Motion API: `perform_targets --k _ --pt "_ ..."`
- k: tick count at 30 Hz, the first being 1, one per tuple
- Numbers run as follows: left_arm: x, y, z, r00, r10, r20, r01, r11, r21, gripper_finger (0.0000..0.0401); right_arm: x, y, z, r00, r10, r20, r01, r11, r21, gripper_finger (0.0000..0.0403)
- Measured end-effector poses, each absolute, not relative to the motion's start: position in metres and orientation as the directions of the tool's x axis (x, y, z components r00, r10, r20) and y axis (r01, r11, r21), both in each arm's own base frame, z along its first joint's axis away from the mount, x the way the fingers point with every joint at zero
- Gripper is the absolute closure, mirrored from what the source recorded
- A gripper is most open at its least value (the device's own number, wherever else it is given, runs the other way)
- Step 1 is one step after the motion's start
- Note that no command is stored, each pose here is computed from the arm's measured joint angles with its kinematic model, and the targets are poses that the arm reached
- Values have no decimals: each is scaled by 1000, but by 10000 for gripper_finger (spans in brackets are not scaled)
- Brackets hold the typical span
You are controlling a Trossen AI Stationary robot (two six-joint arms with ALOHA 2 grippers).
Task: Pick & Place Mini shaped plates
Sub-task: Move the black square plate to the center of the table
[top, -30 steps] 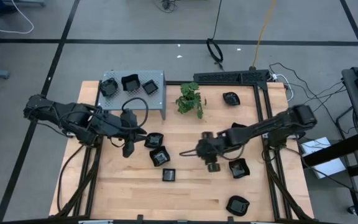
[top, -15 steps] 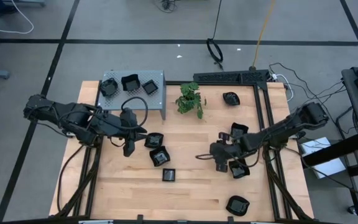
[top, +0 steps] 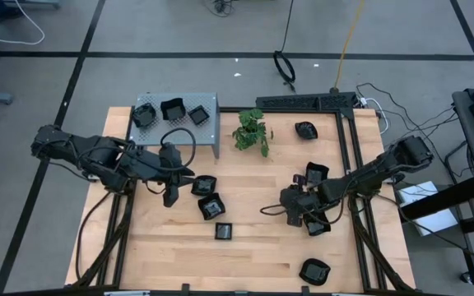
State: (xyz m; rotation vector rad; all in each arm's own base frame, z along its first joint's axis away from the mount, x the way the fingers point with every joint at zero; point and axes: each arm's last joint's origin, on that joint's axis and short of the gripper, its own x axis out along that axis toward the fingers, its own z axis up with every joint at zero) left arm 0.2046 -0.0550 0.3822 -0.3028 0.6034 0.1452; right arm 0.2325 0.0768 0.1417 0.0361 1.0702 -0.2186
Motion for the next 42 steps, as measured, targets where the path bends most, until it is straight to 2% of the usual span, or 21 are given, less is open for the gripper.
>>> perform_targets --k 7,12,25,31,36,42 --pt "205 -55 382 815 46 -577 -222 945 -239 304 234 77 129 411 -183 -893 208 973 -103 223" --pt "205 -55 382 815 46 -577 -223 945 -239 304 235 77 129 416 -179 -891 206 974 -99 240" --pt "205 -55 382 815 46 -577 -223 945 -239 304 249 81 135 547 -130 -827 58 991 -117 360" --pt "205 -55 382 815 46 -578 -221 946 -237 304 255 83 140 611 -103 -785 29 994 -109 390" --pt "205 -55 382 815 46 -578 -222 946 -237 304 254 83 140 608 -103 -787 95 994 -57 383" --pt "205 -55 382 815 46 -578 -221 946 -236 304 252 89 141 599 -39 -800 84 996 14 304"
